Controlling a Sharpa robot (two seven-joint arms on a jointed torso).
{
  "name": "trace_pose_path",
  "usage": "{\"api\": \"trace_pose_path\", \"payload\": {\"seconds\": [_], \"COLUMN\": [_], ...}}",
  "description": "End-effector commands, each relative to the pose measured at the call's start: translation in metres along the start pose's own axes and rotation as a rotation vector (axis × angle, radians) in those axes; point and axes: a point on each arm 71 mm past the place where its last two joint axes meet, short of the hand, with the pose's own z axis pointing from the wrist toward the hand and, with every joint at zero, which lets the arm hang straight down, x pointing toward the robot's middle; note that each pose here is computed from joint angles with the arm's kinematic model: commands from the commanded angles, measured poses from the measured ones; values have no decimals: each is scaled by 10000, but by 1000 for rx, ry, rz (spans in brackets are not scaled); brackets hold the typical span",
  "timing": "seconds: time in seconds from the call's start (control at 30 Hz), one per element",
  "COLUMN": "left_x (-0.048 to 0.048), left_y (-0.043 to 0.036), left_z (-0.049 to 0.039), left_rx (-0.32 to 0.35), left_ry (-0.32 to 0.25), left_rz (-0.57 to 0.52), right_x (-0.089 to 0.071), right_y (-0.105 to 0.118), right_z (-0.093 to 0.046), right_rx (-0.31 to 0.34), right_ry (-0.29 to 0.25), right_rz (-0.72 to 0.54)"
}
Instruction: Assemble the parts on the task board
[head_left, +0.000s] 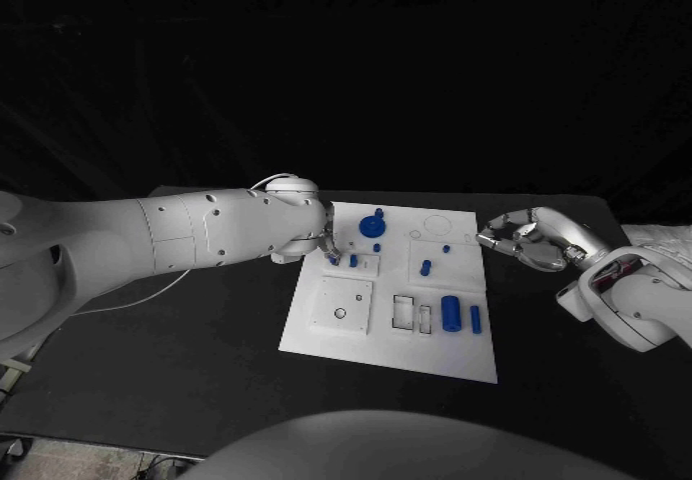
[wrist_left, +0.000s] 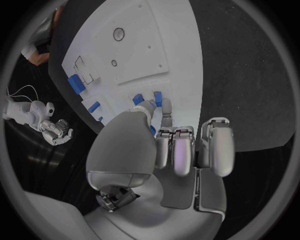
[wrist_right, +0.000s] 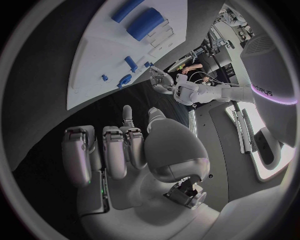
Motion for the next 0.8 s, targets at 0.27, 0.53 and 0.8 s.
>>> {"api": "trace_pose_path", "payload": {"seconds": [0.27,0.53,0.8], "left_x": [26,25,30], "left_y": [-22,-25,-35], "left_z": [16,19,17], "left_rx": [10,10,12], "left_ry": [-2,-7,-7], "left_rz": [7,3,4], "right_x": [4,3,1], "right_y": [8,4,0], "right_z": [-3,-5,-6], "right_rx": [-9,-7,-5], "right_ry": [0,1,1], "right_rz": [-1,-1,-1]}}
